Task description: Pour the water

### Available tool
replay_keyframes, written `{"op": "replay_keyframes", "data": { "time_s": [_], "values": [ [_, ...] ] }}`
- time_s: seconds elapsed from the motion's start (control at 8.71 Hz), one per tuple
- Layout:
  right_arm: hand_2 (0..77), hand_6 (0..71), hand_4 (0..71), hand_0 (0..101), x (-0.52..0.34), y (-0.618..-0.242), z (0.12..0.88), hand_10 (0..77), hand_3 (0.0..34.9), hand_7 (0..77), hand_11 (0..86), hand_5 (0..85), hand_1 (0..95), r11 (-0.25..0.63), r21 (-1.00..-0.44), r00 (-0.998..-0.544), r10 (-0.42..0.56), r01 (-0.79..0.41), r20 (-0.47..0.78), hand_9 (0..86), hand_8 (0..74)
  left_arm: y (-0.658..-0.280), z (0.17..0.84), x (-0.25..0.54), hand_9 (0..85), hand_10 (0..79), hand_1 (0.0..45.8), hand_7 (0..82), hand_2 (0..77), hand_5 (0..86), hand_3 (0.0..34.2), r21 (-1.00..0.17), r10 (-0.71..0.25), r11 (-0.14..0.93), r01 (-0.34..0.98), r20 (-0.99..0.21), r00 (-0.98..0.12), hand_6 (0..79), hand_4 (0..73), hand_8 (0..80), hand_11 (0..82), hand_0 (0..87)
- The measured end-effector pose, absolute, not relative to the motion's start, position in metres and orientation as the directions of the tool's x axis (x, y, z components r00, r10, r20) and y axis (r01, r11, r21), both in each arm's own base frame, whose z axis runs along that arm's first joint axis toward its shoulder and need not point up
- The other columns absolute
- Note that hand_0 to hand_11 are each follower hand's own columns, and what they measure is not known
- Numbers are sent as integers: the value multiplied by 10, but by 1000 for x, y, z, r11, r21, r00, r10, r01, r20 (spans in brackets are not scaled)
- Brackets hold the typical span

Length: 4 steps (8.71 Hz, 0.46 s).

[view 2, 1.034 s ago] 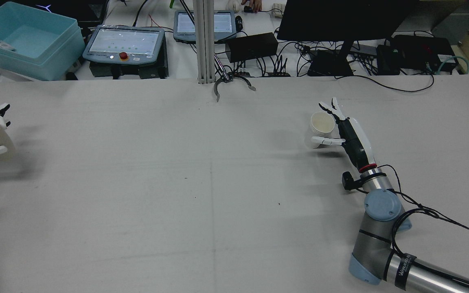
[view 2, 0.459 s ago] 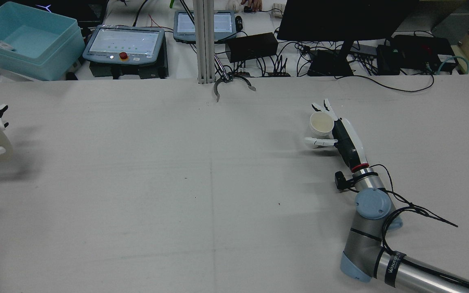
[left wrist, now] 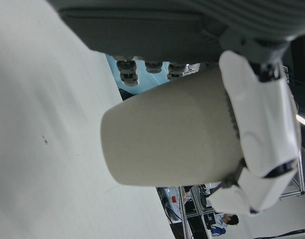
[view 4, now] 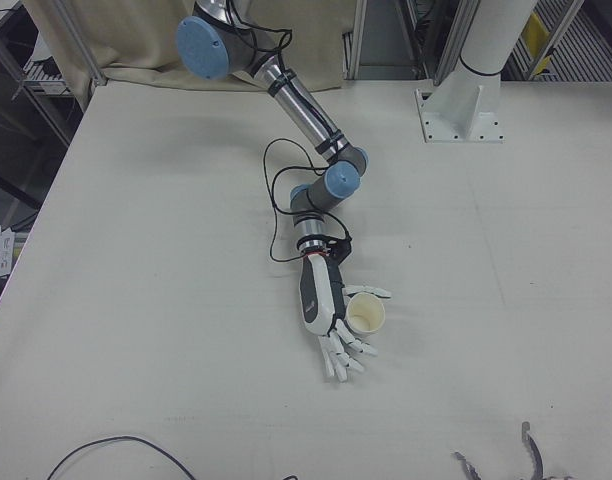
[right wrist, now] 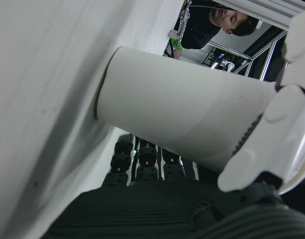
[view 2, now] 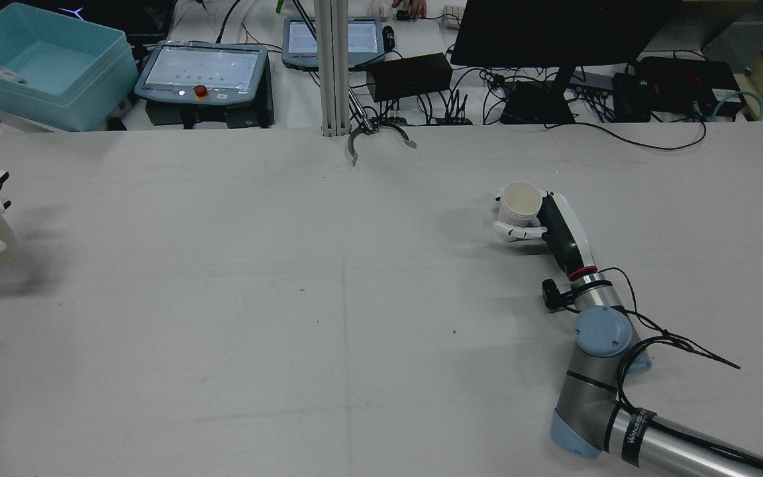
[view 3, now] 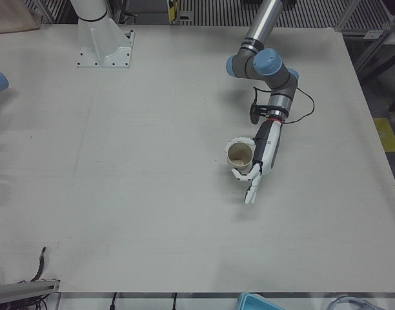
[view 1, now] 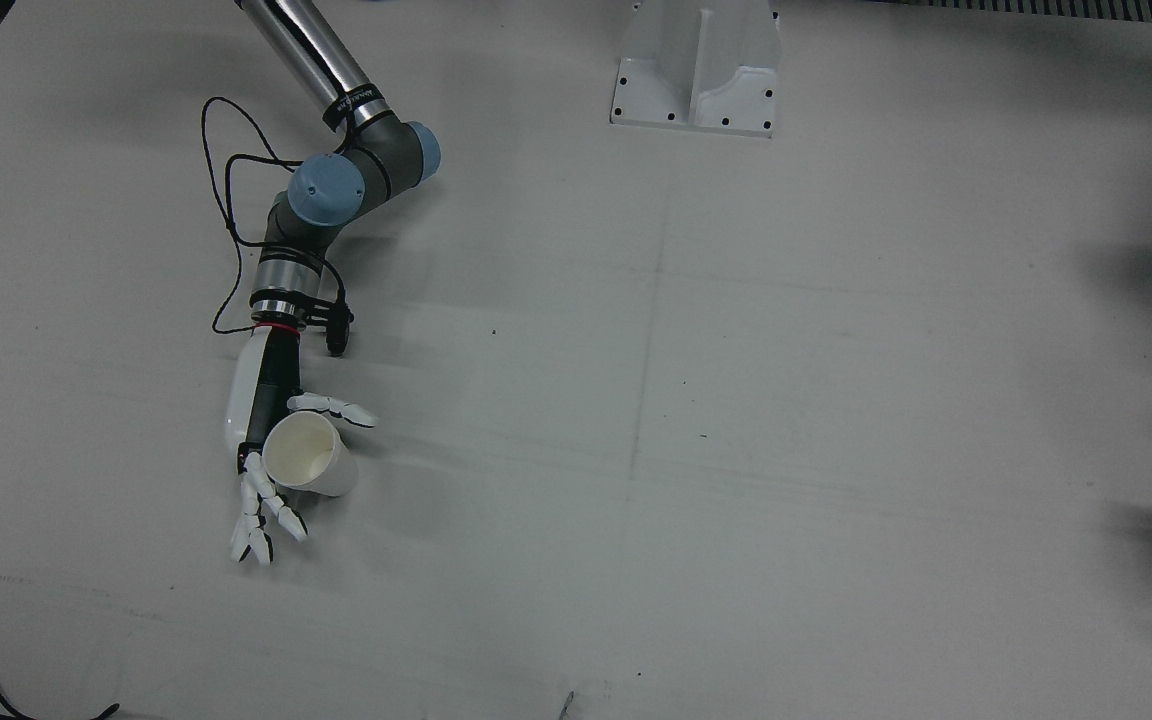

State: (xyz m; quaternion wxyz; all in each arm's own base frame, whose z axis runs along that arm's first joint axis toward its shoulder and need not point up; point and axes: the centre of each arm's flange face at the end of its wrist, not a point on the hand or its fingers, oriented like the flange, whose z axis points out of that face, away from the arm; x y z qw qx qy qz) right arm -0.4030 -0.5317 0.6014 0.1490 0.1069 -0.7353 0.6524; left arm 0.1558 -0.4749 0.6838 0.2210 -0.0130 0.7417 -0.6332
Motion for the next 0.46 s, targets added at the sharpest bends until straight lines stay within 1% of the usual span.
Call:
{"op": "replay_keyframes", "data": {
  "time_s": [0.11,0.23,0.34,0.46],
  "values": [
    [185,273,218,437,-406,-534,597,191,0,305,98,256,60,129,-928,-934,36,-349,356,131,251,-475,684,156,33,54,153,82,387,556,0,-945,-299,198,261,-311,-902,22,267,16,109,497],
    [245,371,305,437,-409,-536,591,305,0,404,213,349,44,134,-929,-936,34,-344,351,240,349,-475,684,155,33,54,153,82,387,556,0,-945,-299,198,260,-311,-902,22,267,16,109,497],
    [322,464,344,445,-413,-538,584,398,0,496,311,376,0,140,-931,-938,32,-338,346,338,442,-475,683,155,33,54,153,82,387,556,0,-945,-298,198,259,-310,-903,22,267,16,109,496],
    [355,518,371,450,-414,-540,577,485,0,540,404,393,0,145,-932,-940,29,-331,339,431,529,-475,682,155,33,54,153,82,387,556,0,-945,-298,201,257,-309,-903,22,267,16,109,496]
  ]
}}
